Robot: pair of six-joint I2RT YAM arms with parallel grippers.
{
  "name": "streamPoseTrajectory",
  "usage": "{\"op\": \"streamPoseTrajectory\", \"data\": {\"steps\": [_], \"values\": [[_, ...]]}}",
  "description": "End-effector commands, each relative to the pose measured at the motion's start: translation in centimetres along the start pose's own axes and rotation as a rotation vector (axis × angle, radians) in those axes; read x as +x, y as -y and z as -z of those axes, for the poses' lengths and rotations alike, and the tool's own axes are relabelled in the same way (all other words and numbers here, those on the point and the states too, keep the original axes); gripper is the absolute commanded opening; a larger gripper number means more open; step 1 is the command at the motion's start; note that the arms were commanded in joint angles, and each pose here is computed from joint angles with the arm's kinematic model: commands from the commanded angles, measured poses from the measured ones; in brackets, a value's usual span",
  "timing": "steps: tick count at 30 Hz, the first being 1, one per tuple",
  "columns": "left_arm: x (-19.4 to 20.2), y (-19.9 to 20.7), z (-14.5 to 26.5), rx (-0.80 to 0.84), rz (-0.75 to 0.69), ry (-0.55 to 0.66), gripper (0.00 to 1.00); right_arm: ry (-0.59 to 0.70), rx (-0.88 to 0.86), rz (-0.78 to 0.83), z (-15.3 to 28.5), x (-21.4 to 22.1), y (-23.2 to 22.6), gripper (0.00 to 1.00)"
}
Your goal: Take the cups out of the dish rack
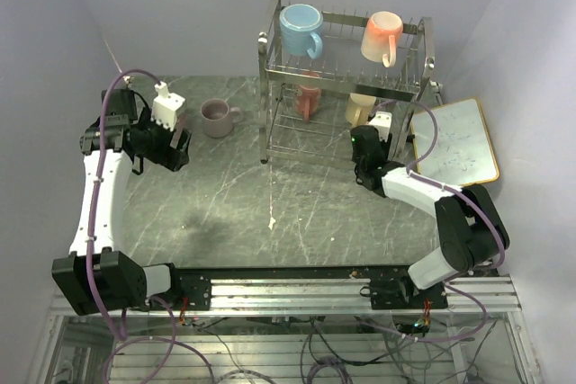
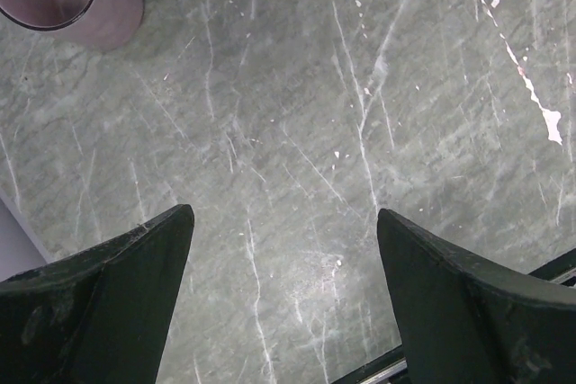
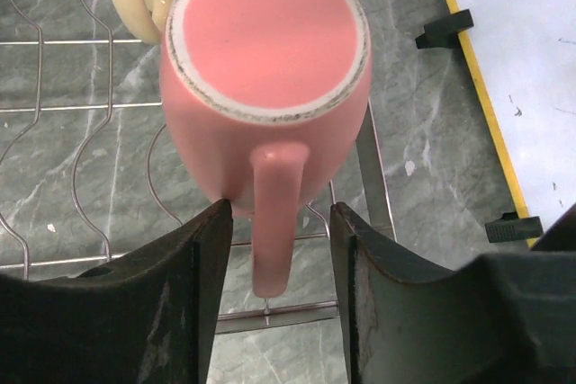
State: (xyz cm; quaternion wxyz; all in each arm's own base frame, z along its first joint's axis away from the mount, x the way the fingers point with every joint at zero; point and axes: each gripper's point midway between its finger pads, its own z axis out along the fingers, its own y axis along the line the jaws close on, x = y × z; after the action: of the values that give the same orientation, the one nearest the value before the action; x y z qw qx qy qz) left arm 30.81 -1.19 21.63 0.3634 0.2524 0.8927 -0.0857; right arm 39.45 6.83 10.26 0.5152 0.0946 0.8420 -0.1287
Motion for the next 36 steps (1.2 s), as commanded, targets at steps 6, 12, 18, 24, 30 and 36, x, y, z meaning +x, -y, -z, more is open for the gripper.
{"op": "streamPoseTrajectory", "data": {"steps": [6,12,18,24,30,36], "values": [[0.5,2.4,1.2,0.06,-0.08,0.062,0.96,0.047,-0.006,-0.057,-0.4,-1.7,-0.4,0.3],[0.7,2.3,1.3,0.052,-0.076,0.056,0.98,0.066,-0.019,-0.059,-0.1,-2.1,-1.0,0.03],[1.2,2.9,1.2,0.07,-0.106,0.061,0.99,0.13,-0.036,-0.057,1.3,-4.2,-1.9,0.0],[1.3,3.0,1.1,0.078,-0.126,0.066,0.98,0.212,-0.074,-0.066,4.0,-7.1,-3.1,0.0],[-0.1,2.4,1.7,0.025,-0.17,0.134,0.97,0.261,-0.17,-0.134,8.0,-9.9,-4.7,0.0],[-1.0,2.2,2.2,-0.029,-0.184,0.222,0.98,0.215,-0.345,-0.319,11.8,-9.9,-5.4,0.0]]}}
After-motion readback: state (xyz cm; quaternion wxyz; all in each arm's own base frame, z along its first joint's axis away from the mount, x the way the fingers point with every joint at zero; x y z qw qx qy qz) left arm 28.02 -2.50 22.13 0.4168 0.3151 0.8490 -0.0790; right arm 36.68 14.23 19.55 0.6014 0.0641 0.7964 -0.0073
